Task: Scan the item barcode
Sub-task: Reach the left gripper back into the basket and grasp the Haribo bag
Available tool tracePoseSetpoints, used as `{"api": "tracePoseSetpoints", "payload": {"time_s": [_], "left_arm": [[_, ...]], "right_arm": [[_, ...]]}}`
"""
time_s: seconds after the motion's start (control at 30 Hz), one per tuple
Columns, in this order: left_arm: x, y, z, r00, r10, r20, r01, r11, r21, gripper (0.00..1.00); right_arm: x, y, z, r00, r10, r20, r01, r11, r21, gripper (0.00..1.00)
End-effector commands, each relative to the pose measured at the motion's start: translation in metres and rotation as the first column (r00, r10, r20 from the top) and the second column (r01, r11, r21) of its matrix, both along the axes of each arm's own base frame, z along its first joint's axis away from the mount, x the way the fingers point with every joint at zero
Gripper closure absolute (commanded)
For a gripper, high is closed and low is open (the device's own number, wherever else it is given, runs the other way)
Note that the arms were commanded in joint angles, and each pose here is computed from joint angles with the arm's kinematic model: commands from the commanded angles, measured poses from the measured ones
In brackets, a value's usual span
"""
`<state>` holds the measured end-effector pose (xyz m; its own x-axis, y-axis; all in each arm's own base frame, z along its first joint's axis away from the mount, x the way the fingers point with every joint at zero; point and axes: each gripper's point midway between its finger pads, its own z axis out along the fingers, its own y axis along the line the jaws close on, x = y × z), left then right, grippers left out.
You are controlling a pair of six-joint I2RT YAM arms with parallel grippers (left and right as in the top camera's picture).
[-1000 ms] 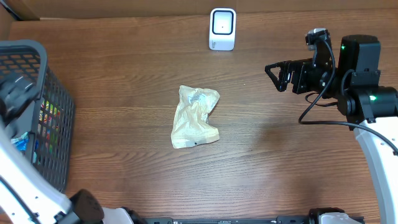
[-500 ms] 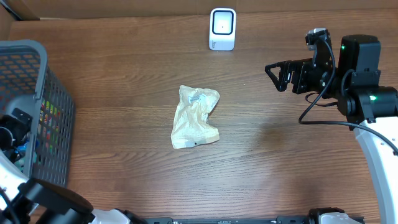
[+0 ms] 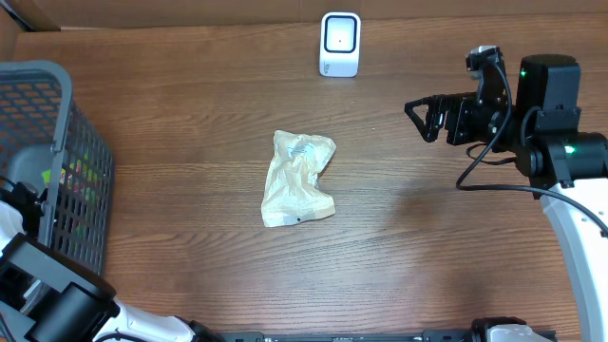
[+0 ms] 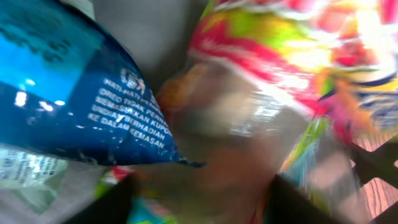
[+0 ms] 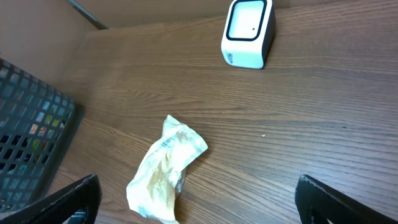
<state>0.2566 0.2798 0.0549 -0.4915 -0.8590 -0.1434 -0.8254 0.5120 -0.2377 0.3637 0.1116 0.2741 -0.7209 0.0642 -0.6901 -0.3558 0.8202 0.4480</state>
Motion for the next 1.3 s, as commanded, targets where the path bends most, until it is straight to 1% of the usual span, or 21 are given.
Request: {"api": "tracePoseSetpoints", "payload": {"time_s": [0.0,0.03,0.17,0.2,0.3,0.33,0.43,0.47,0.5,0.53,0.57,0.6,0.8,0.9,0.97,1.07,1.17,1.23,1.27], "left_arm": [[0.009,-0.013,-0.002,0.999,-0.030,0.036,0.032,0.998,-0.058,0.89],[0.008,-0.013,0.000,0.999,-0.029,0.032,0.031,0.998,-0.063,0.96],[0.011,-0.009,0.028,0.999,-0.029,0.028,0.031,0.997,-0.069,0.96],[0.015,-0.004,0.051,0.999,-0.030,0.041,0.032,0.998,-0.050,0.96],[0.020,0.003,0.098,0.997,-0.032,0.074,0.032,0.999,0.000,0.96],[0.018,0.007,0.128,0.996,-0.030,0.082,0.026,0.998,0.051,0.96],[0.012,0.010,0.155,0.997,-0.021,0.071,0.011,0.991,0.133,0.96],[0.009,0.011,0.157,0.998,-0.017,0.054,0.008,0.988,0.153,0.80],[0.007,0.012,0.154,0.999,-0.016,0.040,0.009,0.988,0.156,0.50],[0.007,0.012,0.149,1.000,-0.016,0.025,0.012,0.989,0.150,0.27],[0.008,0.011,0.141,1.000,-0.019,0.012,0.017,0.991,0.136,0.10],[0.010,0.011,0.131,1.000,-0.024,0.001,0.023,0.992,0.120,0.00],[0.034,0.007,0.070,0.989,-0.139,-0.059,0.142,0.989,0.051,0.00],[0.050,0.003,0.043,0.972,-0.216,-0.089,0.220,0.975,0.033,0.00],[0.054,0.001,0.028,0.963,-0.238,-0.127,0.243,0.970,0.029,0.00],[0.052,-0.001,0.010,0.945,-0.254,-0.205,0.264,0.964,0.023,0.00],[0.035,0.001,-0.013,0.920,-0.192,-0.342,0.208,0.978,0.012,0.00],[0.029,0.001,-0.021,0.909,-0.169,-0.380,0.184,0.983,0.002,0.00],[0.026,-0.001,-0.025,0.903,-0.173,-0.392,0.182,0.983,-0.013,0.03]], "right_arm": [[0.001,0.002,0.014,0.999,0.008,0.032,-0.009,1.000,0.007,0.00],[0.001,0.002,0.014,0.999,0.008,0.032,-0.009,1.000,0.007,0.00],[0.001,0.002,0.014,0.999,0.008,0.033,-0.008,1.000,0.006,0.00],[0.001,0.002,0.014,0.999,0.008,0.033,-0.008,1.000,0.006,0.00],[0.001,0.002,0.014,0.999,0.008,0.033,-0.008,1.000,0.006,0.00],[0.001,0.002,0.014,0.999,0.008,0.032,-0.008,1.000,0.006,0.00],[0.001,0.002,0.014,0.999,0.008,0.034,-0.008,1.000,0.007,0.00],[0.001,0.002,0.015,0.999,0.008,0.037,-0.008,1.000,0.007,0.00],[0.002,0.002,0.015,0.999,0.008,0.039,-0.008,1.000,0.007,0.00],[0.002,0.002,0.016,0.999,0.008,0.042,-0.008,1.000,0.007,0.00],[0.002,0.002,0.016,0.999,0.008,0.043,-0.009,1.000,0.007,0.00],[0.003,0.002,0.016,0.999,0.008,0.044,-0.008,1.000,0.007,0.00],[0.002,0.002,0.016,0.999,0.008,0.044,-0.009,1.000,0.007,0.00],[0.003,0.002,0.016,0.999,0.008,0.045,-0.009,1.000,0.007,0.00],[0.002,0.002,0.016,0.999,0.008,0.044,-0.009,1.000,0.007,0.00],[0.002,0.002,0.016,0.999,0.008,0.043,-0.008,1.000,0.007,0.00],[0.002,0.002,0.015,0.999,0.008,0.040,-0.008,1.000,0.007,0.00],[0.002,0.002,0.015,0.999,0.008,0.040,-0.008,1.000,0.007,0.00],[0.002,0.002,0.015,0.999,0.008,0.040,-0.008,1.000,0.007,0.00]]}}
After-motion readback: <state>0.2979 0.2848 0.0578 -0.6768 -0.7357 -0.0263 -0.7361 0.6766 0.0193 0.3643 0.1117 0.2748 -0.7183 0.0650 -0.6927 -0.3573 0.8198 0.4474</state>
